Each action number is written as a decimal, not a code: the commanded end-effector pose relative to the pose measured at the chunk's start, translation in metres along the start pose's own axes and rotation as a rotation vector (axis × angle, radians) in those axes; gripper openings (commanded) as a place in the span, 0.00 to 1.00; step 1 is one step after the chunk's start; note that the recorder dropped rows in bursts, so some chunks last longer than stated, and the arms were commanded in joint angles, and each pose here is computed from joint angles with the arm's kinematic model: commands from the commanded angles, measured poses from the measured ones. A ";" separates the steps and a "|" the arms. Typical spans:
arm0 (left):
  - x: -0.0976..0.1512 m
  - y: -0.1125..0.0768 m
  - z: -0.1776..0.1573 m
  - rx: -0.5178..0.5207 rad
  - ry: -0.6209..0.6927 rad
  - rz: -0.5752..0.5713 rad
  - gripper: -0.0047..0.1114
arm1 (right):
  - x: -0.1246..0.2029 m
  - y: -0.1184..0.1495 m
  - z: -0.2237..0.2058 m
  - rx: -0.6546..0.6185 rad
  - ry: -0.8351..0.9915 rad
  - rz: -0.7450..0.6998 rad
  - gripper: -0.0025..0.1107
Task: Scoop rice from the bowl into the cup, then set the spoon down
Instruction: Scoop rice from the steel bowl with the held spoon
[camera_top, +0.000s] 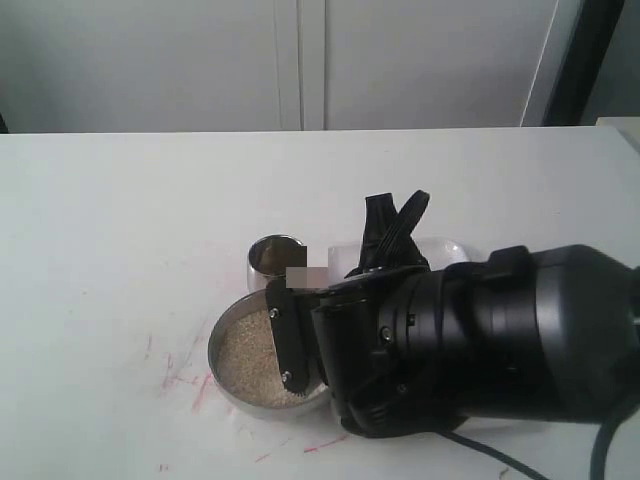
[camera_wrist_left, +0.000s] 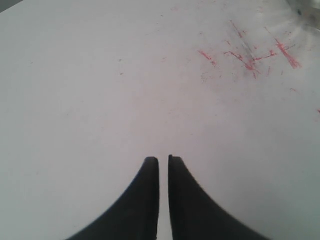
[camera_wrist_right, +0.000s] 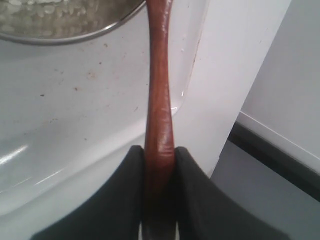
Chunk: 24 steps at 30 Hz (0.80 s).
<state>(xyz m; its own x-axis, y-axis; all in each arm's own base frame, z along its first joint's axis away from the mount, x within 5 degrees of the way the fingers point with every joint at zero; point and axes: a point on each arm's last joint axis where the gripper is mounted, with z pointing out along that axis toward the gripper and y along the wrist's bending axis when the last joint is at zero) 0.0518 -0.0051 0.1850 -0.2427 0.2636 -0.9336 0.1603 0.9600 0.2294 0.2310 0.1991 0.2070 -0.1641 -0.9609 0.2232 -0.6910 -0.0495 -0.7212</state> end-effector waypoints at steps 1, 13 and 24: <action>0.007 -0.002 0.001 0.021 0.055 -0.009 0.16 | -0.001 0.002 0.000 0.000 -0.004 0.000 0.02; 0.007 -0.002 0.001 0.021 0.055 -0.009 0.16 | -0.002 0.009 0.002 -0.057 0.011 0.023 0.02; 0.007 -0.002 0.001 0.021 0.055 -0.009 0.16 | -0.010 0.013 -0.006 -0.237 -0.013 0.092 0.02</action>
<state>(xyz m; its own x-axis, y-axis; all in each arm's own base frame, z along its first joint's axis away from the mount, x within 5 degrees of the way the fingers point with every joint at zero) 0.0518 -0.0051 0.1850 -0.2427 0.2636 -0.9336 0.1603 0.9600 0.2294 0.2219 0.2032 0.1973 -0.2285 -0.9581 0.1730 -0.7902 0.0787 -0.6078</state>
